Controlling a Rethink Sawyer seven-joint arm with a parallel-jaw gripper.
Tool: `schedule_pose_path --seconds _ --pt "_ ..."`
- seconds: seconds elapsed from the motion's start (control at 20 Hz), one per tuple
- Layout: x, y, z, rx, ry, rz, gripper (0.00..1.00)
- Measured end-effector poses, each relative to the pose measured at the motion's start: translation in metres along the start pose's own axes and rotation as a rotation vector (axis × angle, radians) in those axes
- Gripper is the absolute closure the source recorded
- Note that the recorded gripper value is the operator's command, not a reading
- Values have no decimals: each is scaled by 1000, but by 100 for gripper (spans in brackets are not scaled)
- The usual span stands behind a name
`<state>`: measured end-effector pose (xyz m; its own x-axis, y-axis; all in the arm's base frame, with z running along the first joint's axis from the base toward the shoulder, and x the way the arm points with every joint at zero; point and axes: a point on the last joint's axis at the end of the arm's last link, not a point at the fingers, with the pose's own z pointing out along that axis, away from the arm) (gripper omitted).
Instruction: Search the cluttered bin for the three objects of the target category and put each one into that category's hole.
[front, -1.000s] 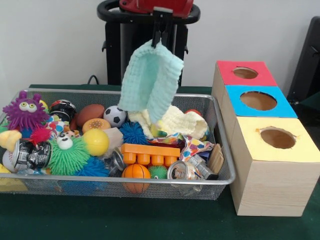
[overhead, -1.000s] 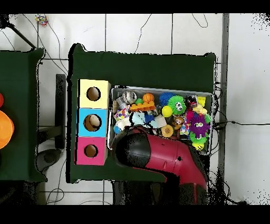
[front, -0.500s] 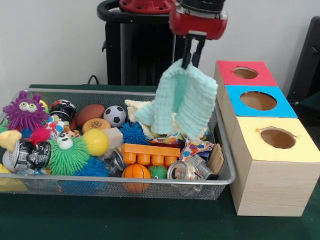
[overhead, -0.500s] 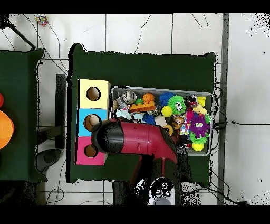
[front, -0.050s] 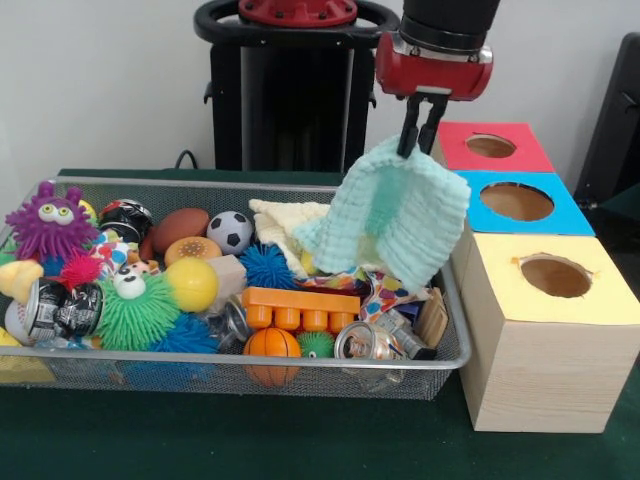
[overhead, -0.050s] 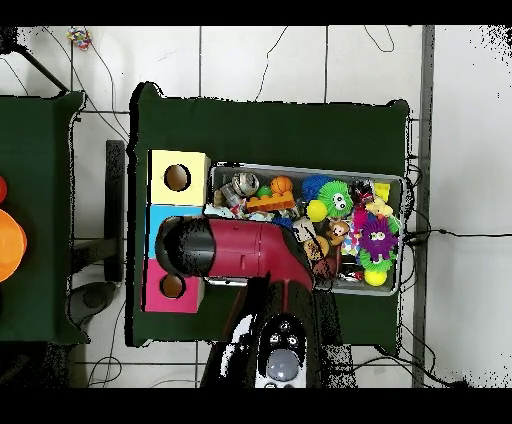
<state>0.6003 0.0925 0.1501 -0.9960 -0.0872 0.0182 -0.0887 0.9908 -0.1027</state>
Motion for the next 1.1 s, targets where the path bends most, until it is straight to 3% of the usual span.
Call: schedule_pose_path --seconds 0.3,0.65,1.1 --pt "7 -22 -7 -9 3 50 100" --pt "6 -55 -35 -4 -42 107 100" --pt "6 -60 -47 2 -59 114 100"
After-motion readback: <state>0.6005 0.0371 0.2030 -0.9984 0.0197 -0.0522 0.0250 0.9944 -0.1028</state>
